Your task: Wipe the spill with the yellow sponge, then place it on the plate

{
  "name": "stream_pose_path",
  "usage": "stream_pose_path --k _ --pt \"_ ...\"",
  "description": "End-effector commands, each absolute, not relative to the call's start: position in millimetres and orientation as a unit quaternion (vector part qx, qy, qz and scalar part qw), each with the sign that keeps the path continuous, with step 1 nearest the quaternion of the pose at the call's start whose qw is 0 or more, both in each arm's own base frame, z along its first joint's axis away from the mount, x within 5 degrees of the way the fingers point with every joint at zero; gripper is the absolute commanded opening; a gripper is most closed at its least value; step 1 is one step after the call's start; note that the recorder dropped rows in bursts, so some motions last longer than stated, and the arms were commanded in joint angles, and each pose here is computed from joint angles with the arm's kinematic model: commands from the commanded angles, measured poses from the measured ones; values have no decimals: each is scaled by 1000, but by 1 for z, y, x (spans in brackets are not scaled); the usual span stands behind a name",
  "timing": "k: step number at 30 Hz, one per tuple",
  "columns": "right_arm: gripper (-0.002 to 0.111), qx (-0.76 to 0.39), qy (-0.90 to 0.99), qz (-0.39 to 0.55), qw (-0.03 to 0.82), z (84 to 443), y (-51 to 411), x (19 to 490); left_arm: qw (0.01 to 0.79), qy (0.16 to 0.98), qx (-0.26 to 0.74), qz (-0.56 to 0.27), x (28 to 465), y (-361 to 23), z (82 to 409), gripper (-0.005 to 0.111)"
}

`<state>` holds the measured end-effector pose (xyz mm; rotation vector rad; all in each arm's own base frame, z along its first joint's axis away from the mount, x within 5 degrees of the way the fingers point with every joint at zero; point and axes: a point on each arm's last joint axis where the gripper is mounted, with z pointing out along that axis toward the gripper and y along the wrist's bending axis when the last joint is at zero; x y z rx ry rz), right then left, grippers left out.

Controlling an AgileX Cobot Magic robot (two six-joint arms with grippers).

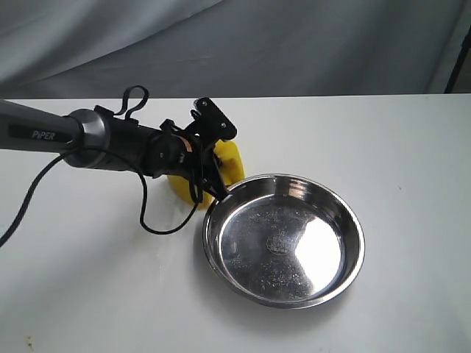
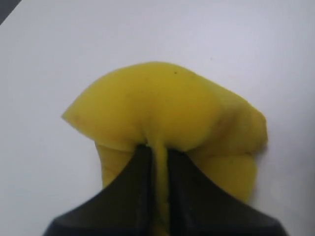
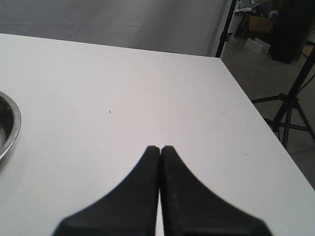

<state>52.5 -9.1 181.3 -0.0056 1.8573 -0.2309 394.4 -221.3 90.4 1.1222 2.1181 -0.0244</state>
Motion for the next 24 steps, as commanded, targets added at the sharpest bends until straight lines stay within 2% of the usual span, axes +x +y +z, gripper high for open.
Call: stream_pose_path --k 1,9,14,17,24 --pt "0 -6 796 -102 597 181 -9 52 320 851 416 3 409 -190 68 0" --pt "0 -6 796 -102 597 181 -9 52 223 917 331 16 424 -97 58 0" --pt "0 -6 796 -102 597 181 -9 52 190 933 304 16 422 -66 68 0" --pt "0 -6 796 -102 597 181 -9 52 216 928 302 19 423 -67 94 0" --pt "0 -6 796 -102 597 181 -9 52 313 902 295 27 416 -72 187 0"
